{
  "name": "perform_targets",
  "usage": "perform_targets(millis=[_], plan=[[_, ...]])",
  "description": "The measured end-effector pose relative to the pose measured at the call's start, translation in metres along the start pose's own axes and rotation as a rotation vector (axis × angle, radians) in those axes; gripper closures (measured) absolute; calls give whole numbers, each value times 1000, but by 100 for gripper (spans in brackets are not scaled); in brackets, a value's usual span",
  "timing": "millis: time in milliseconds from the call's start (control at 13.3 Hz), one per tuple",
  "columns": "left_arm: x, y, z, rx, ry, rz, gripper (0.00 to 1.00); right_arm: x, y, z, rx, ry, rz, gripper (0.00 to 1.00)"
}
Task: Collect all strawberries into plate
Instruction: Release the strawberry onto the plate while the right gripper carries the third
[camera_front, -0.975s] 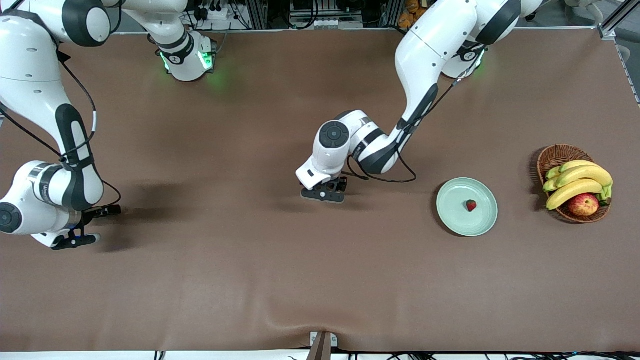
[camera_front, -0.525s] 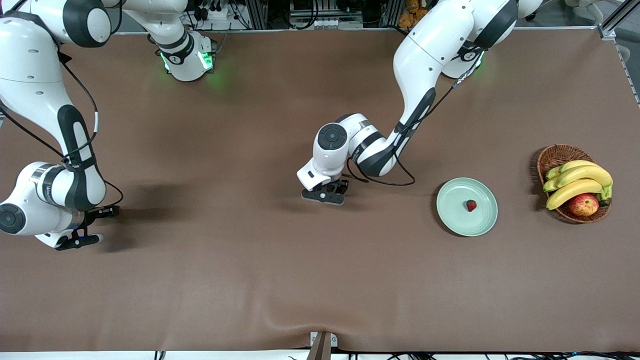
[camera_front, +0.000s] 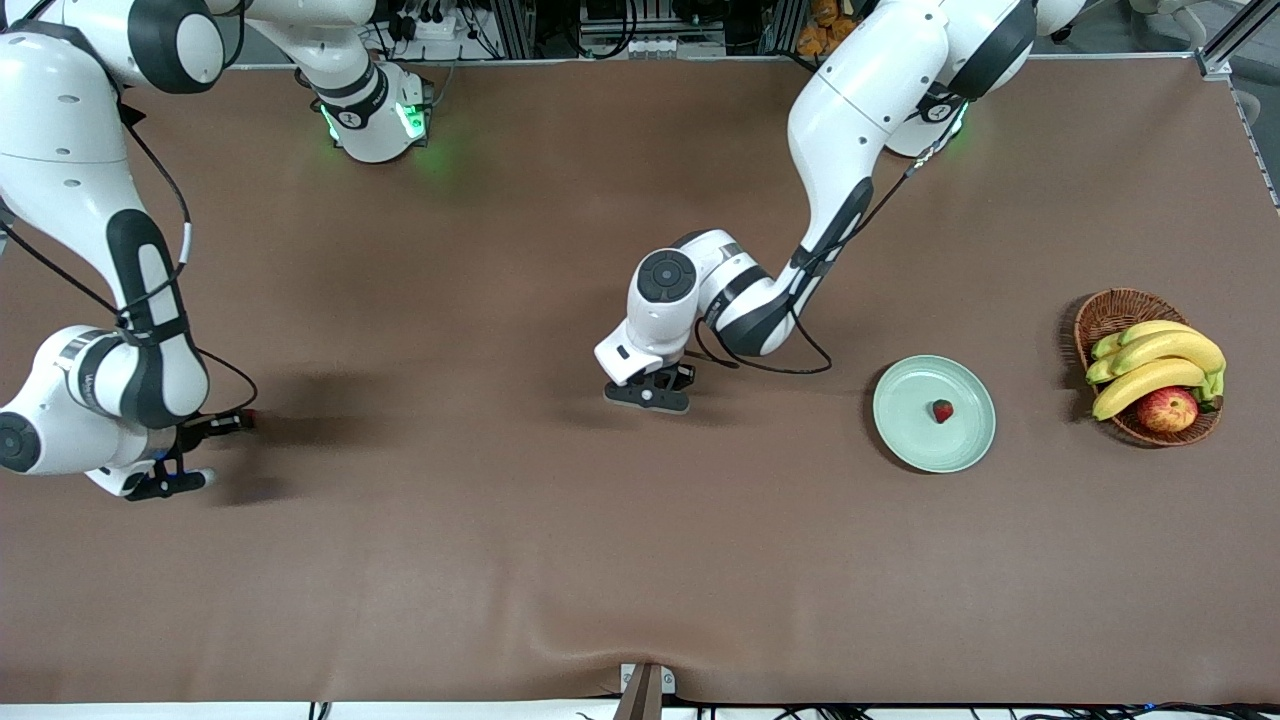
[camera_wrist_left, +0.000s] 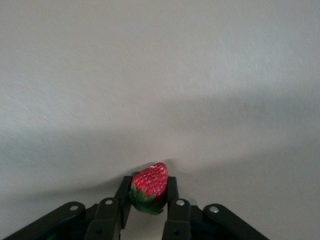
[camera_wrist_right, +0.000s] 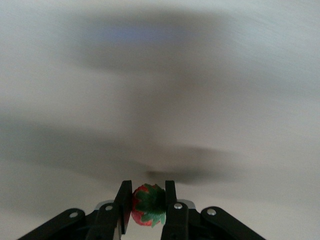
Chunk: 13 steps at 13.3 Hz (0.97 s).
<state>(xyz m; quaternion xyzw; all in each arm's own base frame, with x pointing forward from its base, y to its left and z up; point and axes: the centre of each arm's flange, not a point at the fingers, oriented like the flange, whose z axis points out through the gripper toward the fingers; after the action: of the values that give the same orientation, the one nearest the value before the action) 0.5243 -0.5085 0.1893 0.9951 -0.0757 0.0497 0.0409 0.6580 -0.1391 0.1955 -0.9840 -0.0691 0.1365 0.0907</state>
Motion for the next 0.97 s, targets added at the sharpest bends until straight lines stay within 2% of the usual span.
perform_targets(millis=[75,225,375,600,750,975], plan=[[12,-14,-12,12,2,-23,68,9,-28,-13,77,22,13,69],[39,-61,-52,61,-5,-87,68,24,-93,-32,176,41,75,69],[56,-131,-93,109,-12,-169,68,36,-172,-32,264,16,172,69],[44,-247,-104,186,-84,-241,68,45,-305,-13,403,-39,289,69],[32,-317,-87,210,-152,-259,68,46,-382,0,429,-3,342,69],[16,-392,-61,215,-231,-294,68,39,-483,34,399,87,420,69]])
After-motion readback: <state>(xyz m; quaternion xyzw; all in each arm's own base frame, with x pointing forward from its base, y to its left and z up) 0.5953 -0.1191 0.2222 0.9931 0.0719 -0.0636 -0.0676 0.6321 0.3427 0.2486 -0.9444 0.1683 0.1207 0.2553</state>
